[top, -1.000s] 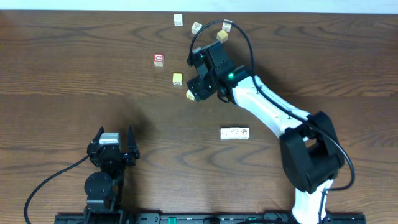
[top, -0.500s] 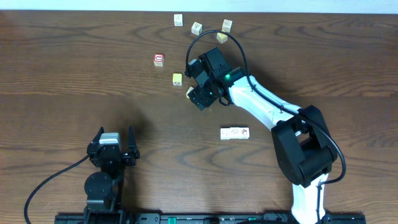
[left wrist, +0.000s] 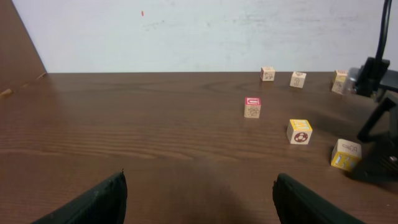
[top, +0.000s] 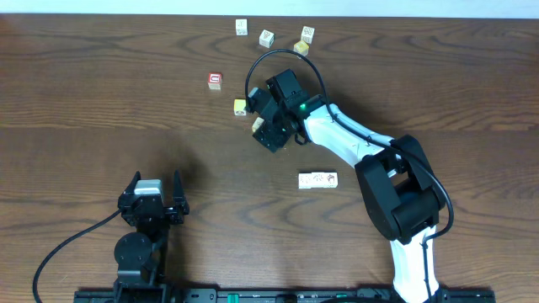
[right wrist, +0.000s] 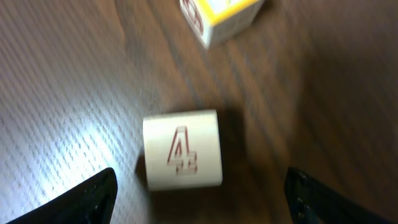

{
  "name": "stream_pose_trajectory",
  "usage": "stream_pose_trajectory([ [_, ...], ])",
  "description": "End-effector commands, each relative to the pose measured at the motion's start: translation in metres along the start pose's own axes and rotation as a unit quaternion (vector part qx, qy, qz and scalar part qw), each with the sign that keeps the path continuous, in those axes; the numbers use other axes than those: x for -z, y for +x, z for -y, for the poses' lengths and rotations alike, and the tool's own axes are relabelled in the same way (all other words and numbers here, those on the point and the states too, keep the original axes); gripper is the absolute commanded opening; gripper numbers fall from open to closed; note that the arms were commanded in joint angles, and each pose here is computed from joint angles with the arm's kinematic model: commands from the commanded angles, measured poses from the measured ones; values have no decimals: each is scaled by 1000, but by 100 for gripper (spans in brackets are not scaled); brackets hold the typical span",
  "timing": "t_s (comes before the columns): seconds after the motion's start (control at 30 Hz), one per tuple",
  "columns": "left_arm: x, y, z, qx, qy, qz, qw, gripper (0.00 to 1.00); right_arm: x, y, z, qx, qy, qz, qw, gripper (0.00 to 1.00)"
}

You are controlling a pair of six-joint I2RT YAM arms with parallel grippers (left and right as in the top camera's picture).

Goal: Lift 5 blocks
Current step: 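Lower and close the right gripper on the number 4 block, then carry the number 4 block back toward the block row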

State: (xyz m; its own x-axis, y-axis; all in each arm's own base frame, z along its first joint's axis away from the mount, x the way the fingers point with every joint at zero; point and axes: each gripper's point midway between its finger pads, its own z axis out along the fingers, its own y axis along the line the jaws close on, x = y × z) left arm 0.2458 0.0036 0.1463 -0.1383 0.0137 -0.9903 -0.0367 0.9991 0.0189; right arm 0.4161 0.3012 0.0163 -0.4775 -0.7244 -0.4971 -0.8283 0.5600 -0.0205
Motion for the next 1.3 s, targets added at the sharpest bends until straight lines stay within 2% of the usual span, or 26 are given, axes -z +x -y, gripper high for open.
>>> stream_pose_trajectory([
  [0.0,-1,18,-1,1,-4,-28,1000,75,-4,-13,-5,25,2,18,1000,81],
  [0.13,-1,18,-1,1,-4,-28,1000,75,-5,-21,-10,33,2,28,999,72],
  [0.33,-1,18,-1,1,-4,-28,1000,75,-7,-23,-20,45,-3,29,999,47],
  [0.43,-1,18,-1,1,-4,-28,1000,75,-7,-23,-20,45,-3,28,999,39],
  [0.9,-1,18,-1,1,-4,-28,1000,75,0,-28,1,5,54,22,998,23],
  [1.03,-1,18,-1,1,-4,-28,1000,75,20,-52,6,-6,60,39,997,18],
  [1.2,-1,18,-1,1,-4,-28,1000,75,79,-94,28,-56,104,76,990,1],
  [1.27,-1,18,-1,1,-4,-28,1000,75,107,-101,42,-88,126,89,984,1],
])
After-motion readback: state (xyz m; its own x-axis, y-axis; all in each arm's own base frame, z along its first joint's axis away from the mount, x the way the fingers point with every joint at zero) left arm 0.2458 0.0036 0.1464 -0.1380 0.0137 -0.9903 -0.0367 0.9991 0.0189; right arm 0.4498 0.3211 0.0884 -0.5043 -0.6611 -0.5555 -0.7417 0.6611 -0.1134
